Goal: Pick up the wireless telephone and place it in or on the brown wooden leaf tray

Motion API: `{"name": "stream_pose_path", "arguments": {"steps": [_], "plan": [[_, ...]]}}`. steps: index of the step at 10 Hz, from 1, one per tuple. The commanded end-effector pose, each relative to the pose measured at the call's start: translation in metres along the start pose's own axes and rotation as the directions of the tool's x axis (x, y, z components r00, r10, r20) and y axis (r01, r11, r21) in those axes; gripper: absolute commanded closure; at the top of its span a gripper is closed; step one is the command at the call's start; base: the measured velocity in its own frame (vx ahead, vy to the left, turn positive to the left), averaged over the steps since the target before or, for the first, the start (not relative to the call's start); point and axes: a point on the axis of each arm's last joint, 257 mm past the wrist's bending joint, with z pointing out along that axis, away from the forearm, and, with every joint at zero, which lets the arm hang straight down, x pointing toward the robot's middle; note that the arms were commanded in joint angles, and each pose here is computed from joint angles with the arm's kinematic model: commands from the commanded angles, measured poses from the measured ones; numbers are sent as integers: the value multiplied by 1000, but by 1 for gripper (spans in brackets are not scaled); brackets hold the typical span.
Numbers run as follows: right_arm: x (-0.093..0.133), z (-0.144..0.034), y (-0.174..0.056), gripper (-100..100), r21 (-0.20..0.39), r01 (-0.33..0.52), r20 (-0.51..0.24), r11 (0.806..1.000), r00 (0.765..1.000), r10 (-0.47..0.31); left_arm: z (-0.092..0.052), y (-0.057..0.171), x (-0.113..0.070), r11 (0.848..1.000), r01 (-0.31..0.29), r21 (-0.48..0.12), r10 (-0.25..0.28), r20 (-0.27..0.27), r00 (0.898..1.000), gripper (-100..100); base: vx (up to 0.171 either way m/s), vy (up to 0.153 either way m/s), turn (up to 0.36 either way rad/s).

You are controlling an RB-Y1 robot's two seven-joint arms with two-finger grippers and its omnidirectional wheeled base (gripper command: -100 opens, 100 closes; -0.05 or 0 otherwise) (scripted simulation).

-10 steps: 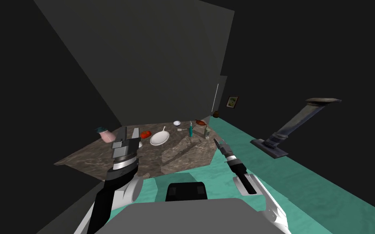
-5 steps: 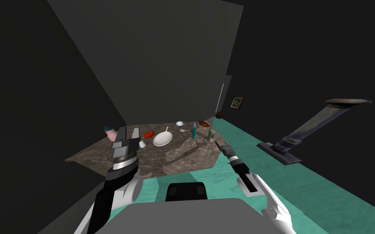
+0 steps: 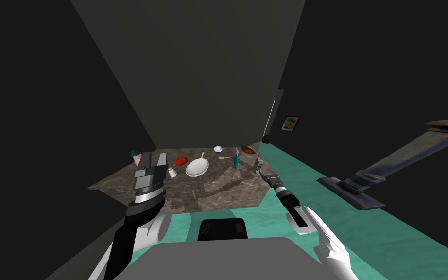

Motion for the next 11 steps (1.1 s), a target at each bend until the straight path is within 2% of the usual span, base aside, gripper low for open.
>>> {"name": "stream_pose_path", "arguments": {"steps": [1,3,4,5,6,10,11], "plan": [[5,2,-7,-100,11,66,-18,998,998,-65,0,0,0,1000,0,0,0,0,1000,0,155,-10,140],[3,2,-7,-100,11,62,-16,998,998,-61,0,0,0,1000,0,0,0,0,1000,0,133,-9,43],[3,3,-7,0,11,65,-16,998,998,-64,0,0,0,1000,0,0,0,0,1000,0,15,-1,0],[3,3,-7,-100,11,64,-15,998,998,-64,0,0,0,1000,0,0,0,0,1000,0,7,0,1],[3,3,-7,100,11,64,-15,998,998,-64,0,0,0,1000,0,0,0,0,1000,0,0,0,0],[3,3,-6,100,10,61,-15,998,998,-61,0,0,0,1000,0,0,0,0,1000,0,0,0,0],[3,3,-6,0,10,62,-15,998,998,-62,0,0,0,1000,0,0,0,0,1000,0,0,0,0]]}}
